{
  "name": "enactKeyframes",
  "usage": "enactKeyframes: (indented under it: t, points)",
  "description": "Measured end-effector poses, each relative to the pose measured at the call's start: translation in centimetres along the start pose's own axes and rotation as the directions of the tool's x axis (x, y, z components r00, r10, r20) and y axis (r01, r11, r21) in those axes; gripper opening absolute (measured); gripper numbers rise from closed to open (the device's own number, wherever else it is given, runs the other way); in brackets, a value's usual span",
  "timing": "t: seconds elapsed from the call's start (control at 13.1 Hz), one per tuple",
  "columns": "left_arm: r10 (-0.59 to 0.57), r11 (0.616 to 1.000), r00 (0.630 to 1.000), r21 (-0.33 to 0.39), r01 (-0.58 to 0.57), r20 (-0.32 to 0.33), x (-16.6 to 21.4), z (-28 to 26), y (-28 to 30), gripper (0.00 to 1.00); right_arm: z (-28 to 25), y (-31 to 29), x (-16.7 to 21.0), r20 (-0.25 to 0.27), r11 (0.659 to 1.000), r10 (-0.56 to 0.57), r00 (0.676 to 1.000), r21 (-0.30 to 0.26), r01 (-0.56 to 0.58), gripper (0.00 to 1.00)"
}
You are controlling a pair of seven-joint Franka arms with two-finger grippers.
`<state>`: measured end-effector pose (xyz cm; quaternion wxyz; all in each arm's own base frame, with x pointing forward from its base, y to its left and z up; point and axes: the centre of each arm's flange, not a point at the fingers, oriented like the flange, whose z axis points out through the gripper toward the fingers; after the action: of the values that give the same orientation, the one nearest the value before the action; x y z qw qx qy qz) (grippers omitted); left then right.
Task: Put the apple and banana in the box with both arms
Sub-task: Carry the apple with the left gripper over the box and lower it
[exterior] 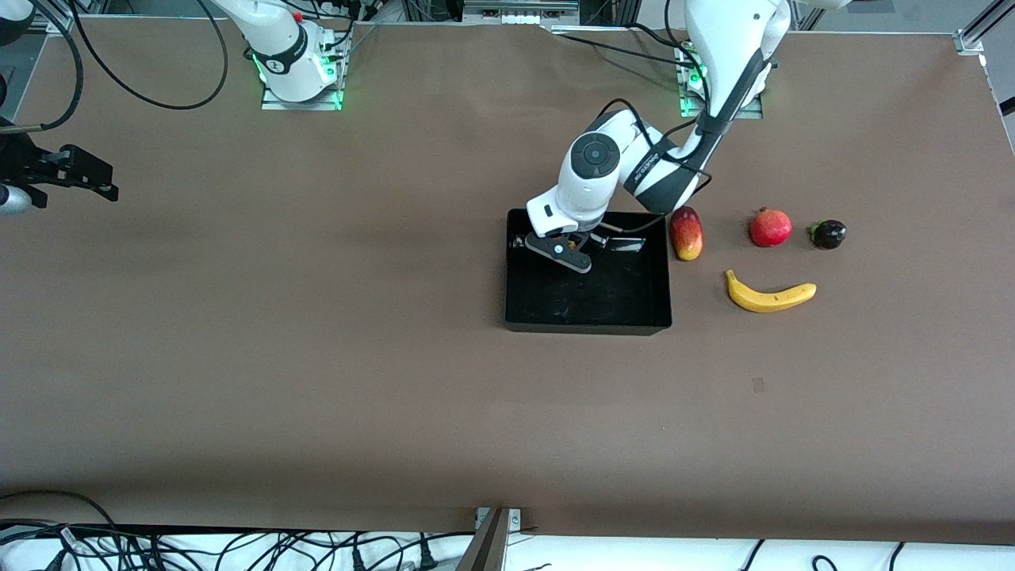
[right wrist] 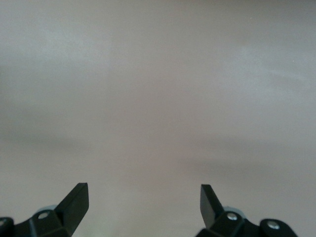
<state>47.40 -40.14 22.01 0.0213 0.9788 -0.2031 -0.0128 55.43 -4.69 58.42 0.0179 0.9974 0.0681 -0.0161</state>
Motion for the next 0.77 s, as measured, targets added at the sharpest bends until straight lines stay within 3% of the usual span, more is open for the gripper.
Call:
enactKeyframes:
  t: [0.54,0.77]
  points:
    - [-0.018,1.0,1.0,-0.013,0.018,-0.011,2.3,2.5,1.8,0.69,0.0,0.1,0.0,0.0,1.0,0.001,1.0,0.0,-0.001,1.0]
    - [-0.021,1.0,0.999,-0.017,0.021,-0.026,2.6,2.4,1.7,0.93,0.0,0.1,0.0,0.001,1.0,0.002,1.0,0.0,-0.002,1.0]
